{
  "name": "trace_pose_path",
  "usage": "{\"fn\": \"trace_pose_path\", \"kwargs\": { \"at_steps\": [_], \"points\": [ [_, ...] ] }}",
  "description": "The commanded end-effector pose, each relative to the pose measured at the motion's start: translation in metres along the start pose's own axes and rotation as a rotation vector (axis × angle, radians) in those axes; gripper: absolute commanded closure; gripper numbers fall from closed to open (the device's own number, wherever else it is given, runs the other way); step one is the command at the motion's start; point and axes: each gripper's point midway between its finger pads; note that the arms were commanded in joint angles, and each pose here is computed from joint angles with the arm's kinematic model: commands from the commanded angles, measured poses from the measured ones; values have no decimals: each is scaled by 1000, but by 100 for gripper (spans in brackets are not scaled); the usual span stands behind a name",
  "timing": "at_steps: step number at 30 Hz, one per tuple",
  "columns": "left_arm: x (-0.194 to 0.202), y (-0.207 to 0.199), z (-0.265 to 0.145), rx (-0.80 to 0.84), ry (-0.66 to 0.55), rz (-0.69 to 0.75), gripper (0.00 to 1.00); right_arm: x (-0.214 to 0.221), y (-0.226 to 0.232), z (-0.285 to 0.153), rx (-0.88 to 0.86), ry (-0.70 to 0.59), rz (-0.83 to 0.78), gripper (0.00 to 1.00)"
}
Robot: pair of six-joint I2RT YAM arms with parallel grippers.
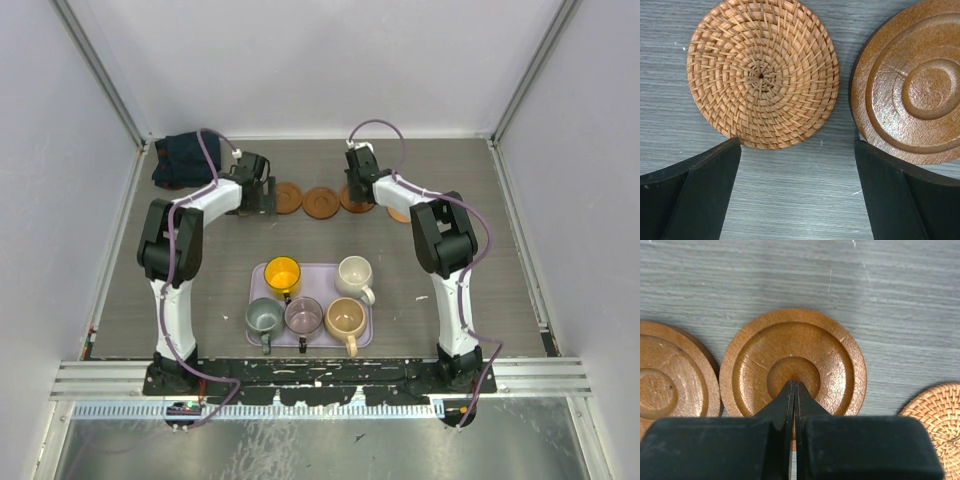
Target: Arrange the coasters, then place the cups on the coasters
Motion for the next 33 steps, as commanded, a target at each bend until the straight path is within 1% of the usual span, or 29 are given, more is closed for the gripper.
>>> {"fn": "trace_pose_path", "kwargs": {
  "at_steps": [1, 7, 11, 22, 33],
  "points": [
    [-1, 8, 0, -30, 1, 0, 2, 1, 2, -1, -13, -22, 27, 99],
    [4, 12, -5, -37, 4, 4, 2, 27, -7, 2, 21, 29, 37, 99],
    [5, 17, -10, -48, -2, 5, 2, 34, -15, -3, 50, 37, 44, 99],
    [7, 27, -18, -79, -8, 10, 2, 35, -27, -16, 100, 37, 62, 99],
    [7, 32, -21, -86, -11, 3, 2, 28, -24, -28, 74, 24, 72, 99]
  ]
}}
Point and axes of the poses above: each gripper's point midway between its finger pads, its own z axis out along the fingers, its own y axis along the line the jaws close on, x = y × z, and after that the axes turned 1 degree about -z, right-handed
